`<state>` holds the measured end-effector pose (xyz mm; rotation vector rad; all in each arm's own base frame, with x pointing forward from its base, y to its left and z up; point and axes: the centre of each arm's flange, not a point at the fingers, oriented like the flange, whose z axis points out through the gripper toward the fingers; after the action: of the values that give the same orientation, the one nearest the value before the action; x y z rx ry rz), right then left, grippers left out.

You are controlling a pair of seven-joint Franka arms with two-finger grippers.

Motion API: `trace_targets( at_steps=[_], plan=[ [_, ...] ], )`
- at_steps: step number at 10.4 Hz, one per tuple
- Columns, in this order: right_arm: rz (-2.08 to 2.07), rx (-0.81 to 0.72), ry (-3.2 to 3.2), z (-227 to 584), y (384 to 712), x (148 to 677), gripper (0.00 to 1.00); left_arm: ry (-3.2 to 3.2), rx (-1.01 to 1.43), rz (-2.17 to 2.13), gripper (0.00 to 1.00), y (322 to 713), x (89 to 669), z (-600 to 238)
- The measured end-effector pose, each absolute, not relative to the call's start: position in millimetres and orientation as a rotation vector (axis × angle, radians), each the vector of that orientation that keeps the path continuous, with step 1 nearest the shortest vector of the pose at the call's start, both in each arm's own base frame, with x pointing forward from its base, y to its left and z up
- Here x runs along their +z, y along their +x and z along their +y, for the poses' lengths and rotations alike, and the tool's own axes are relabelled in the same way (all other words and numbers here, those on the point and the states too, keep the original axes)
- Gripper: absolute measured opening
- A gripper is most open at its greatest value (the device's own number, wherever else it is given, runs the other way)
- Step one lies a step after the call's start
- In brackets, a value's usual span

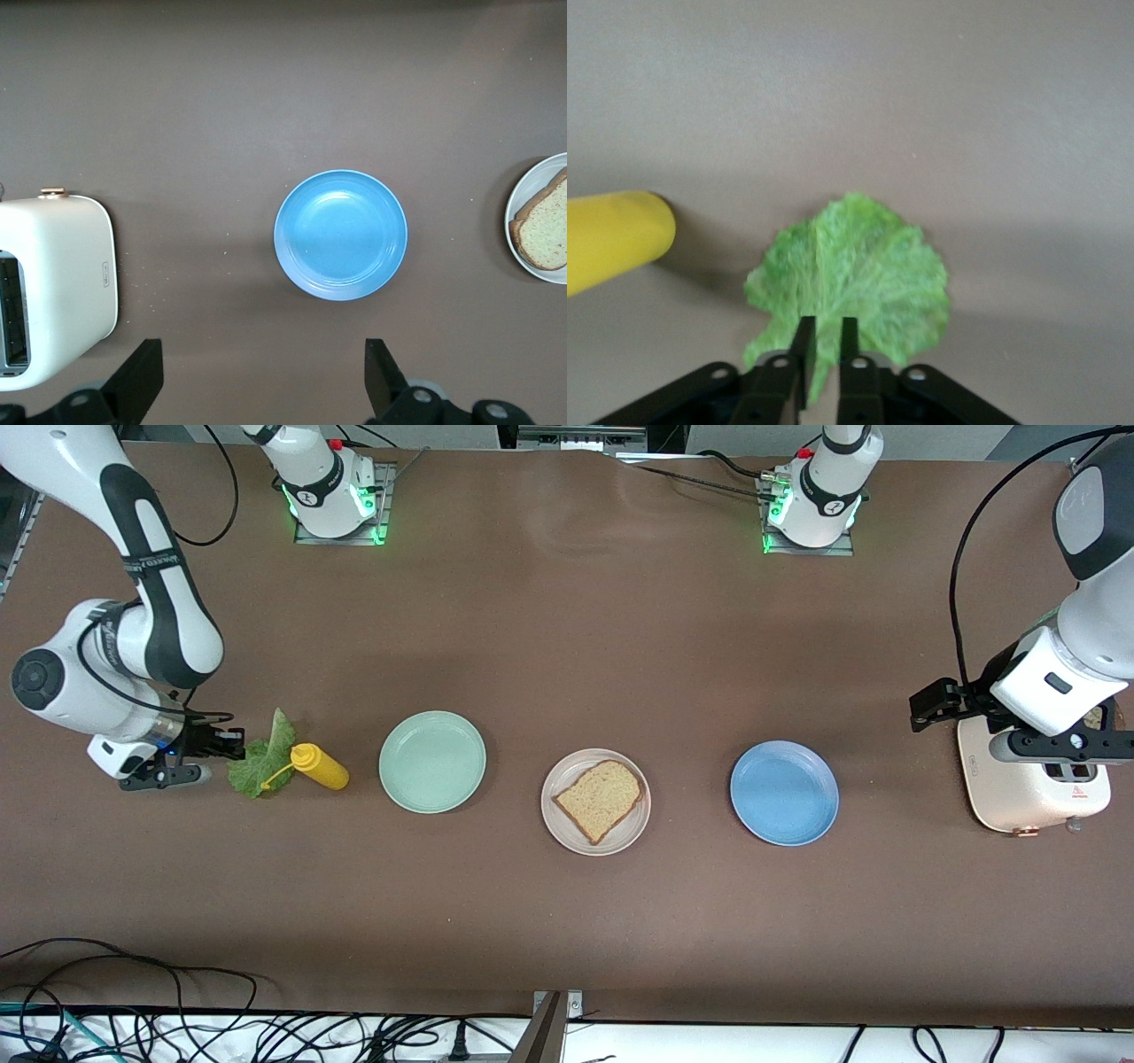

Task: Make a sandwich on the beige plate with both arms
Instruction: 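Lower the right gripper onto the green lettuce leaf and grasp it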

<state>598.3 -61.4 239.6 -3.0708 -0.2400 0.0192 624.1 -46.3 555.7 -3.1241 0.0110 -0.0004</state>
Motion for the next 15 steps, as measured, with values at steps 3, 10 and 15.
trace_targets(
  at_steps=[3, 10, 15],
  plan=[
    [-0.258, 0.006, -3.07, -56, 600, 217, 0.64, -3.124, 0.0, 0.011, 1.0, 624, 555, -46],
    [-0.286, -0.01, -3.073, -56, 600, 189, 0.99, -3.124, -0.001, 0.012, 1.0, 624, 555, -46],
    [-0.366, -0.009, -3.063, -57, 599, 186, 0.26, -3.124, -0.001, 0.012, 1.0, 624, 555, -46]
  ],
)
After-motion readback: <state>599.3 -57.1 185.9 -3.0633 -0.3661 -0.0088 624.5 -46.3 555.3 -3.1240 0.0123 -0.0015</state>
